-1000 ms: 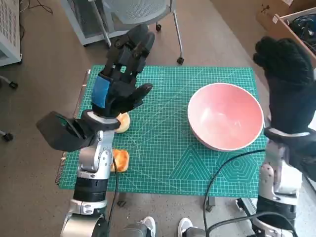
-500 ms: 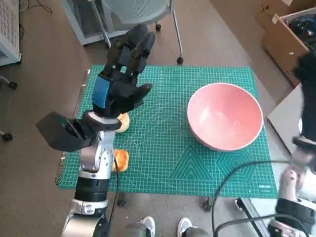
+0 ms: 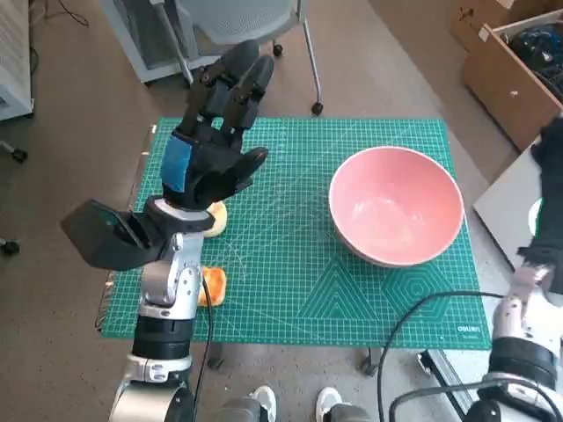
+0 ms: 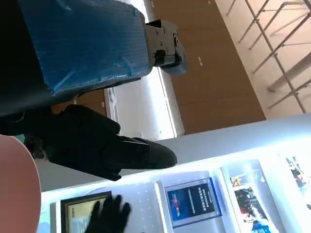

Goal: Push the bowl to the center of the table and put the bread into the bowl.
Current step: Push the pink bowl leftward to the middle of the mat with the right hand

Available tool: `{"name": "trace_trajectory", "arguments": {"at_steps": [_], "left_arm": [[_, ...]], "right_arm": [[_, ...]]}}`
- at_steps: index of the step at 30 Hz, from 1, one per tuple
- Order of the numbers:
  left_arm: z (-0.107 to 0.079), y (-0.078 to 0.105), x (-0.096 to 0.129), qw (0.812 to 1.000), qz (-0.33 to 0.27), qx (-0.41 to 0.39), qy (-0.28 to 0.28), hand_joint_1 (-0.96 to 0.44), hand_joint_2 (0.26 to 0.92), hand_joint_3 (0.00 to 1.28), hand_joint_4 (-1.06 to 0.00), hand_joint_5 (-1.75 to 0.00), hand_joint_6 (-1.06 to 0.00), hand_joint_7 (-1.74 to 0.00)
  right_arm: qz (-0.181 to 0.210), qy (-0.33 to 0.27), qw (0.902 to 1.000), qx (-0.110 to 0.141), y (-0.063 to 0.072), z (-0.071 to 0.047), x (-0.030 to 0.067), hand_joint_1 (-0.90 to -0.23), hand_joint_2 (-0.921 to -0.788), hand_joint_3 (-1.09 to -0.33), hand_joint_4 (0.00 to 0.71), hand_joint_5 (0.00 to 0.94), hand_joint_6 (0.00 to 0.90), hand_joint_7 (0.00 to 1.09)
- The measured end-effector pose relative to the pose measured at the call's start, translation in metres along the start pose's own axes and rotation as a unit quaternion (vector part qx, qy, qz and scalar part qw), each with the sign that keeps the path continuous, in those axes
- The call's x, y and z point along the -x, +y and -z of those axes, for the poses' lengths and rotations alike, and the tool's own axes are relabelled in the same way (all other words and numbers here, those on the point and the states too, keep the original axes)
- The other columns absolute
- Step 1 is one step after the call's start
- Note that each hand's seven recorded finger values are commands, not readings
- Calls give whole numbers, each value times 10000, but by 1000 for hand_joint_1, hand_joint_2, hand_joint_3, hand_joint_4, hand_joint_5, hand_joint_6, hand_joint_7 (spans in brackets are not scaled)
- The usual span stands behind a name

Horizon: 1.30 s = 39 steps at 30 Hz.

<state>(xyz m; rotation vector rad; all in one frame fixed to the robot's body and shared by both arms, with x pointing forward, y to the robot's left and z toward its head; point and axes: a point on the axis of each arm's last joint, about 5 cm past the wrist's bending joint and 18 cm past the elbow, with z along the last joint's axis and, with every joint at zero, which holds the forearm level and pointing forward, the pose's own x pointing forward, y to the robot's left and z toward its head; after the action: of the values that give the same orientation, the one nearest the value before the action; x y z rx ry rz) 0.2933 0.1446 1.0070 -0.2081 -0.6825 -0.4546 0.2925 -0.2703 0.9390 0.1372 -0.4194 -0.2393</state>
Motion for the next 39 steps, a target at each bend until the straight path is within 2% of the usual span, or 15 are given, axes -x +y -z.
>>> {"name": "trace_trajectory", "arguments": {"at_steps": [3,11,16,28,33,39], "left_arm": [[-9,7,1,10000,-14,-33,-3,-514,921,251,-21,-202,1,-608],[-64,22,3,9999,-53,-145,-45,-510,921,262,-26,-206,1,-617],[-102,22,20,9998,-77,-177,-44,-508,921,272,-25,-215,1,-638],[-176,20,91,9990,-248,-365,22,-490,920,288,-5,-236,1,-633],[-217,13,112,9984,-342,-451,-9,-495,919,295,0,-246,1,-635],[-247,34,147,9974,-401,-596,-4,-505,916,301,1,-252,1,-635]], "right_arm": [[6,243,9997,-72,41,72,8,-550,-921,-677,241,0,185,340],[-76,908,9954,-303,207,262,60,-561,-921,-685,225,0,175,330],[-210,1265,9908,-425,335,358,99,-535,-921,-713,228,3,170,324],[-782,1673,9813,-535,675,446,104,-537,-921,-742,216,1,158,313],[-923,1787,9781,-532,755,453,90,-544,-921,-736,238,12,179,324],[-1060,1899,9738,-665,911,462,80,-546,-921,-744,265,20,199,337]]}}
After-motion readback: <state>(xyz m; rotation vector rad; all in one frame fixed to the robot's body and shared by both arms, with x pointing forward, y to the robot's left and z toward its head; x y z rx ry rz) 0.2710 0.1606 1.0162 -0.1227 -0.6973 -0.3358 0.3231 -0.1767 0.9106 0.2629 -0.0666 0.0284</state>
